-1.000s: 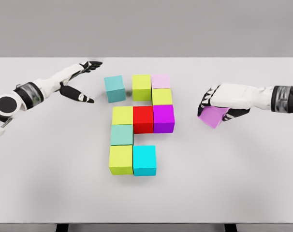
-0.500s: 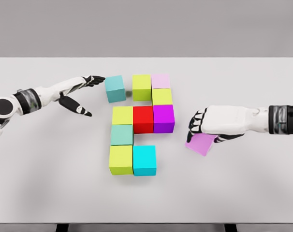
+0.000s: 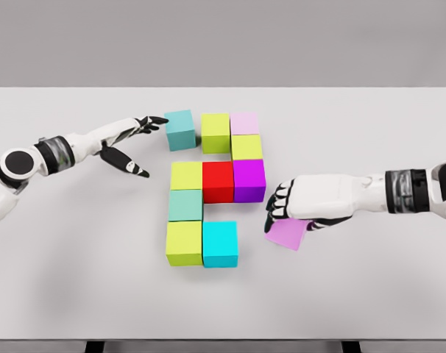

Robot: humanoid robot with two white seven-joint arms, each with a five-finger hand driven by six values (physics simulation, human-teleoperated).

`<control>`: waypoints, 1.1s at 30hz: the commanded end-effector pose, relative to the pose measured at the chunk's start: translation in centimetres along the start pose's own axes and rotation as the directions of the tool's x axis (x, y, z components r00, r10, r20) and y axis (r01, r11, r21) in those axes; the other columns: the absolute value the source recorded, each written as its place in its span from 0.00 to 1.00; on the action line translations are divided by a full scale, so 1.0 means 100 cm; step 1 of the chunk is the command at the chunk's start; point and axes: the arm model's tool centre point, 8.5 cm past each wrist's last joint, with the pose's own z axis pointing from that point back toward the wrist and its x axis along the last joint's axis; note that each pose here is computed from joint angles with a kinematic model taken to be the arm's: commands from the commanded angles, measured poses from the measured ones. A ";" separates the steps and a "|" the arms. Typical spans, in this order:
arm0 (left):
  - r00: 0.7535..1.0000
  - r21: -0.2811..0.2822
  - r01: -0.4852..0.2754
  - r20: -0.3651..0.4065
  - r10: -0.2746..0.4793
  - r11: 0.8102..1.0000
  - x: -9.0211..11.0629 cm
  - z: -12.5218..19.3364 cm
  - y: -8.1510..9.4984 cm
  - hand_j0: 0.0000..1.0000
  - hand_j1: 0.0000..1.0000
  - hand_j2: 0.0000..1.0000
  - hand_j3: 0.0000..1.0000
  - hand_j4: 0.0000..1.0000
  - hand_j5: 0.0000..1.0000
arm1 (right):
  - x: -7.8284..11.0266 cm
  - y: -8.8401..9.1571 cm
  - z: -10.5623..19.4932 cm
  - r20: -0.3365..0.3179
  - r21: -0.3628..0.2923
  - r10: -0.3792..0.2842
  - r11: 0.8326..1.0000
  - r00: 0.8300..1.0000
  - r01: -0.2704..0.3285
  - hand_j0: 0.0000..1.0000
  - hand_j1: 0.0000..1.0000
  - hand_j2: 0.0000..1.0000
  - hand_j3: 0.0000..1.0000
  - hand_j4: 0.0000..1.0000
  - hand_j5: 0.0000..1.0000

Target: Assemble the squares on the desktop into the number 2

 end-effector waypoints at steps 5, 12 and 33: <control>1.000 0.015 -0.001 0.010 0.001 1.000 0.002 0.004 0.006 1.00 1.00 1.00 1.00 1.00 1.00 | 0.009 0.014 -0.016 0.052 0.040 -0.030 0.999 0.998 0.028 0.71 0.71 0.71 0.71 0.71 0.71; 0.999 0.060 -0.017 -0.037 0.019 0.998 -0.010 0.007 0.021 1.00 1.00 1.00 1.00 1.00 1.00 | 0.009 0.006 -0.019 0.059 0.024 -0.012 1.000 0.998 0.010 1.00 1.00 1.00 1.00 1.00 1.00; 0.944 -0.035 0.292 -0.151 -0.294 0.956 -0.009 -0.004 0.025 1.00 1.00 1.00 1.00 1.00 1.00 | -0.041 0.000 0.091 -0.238 -0.089 -0.099 0.993 0.966 0.080 1.00 1.00 1.00 1.00 1.00 1.00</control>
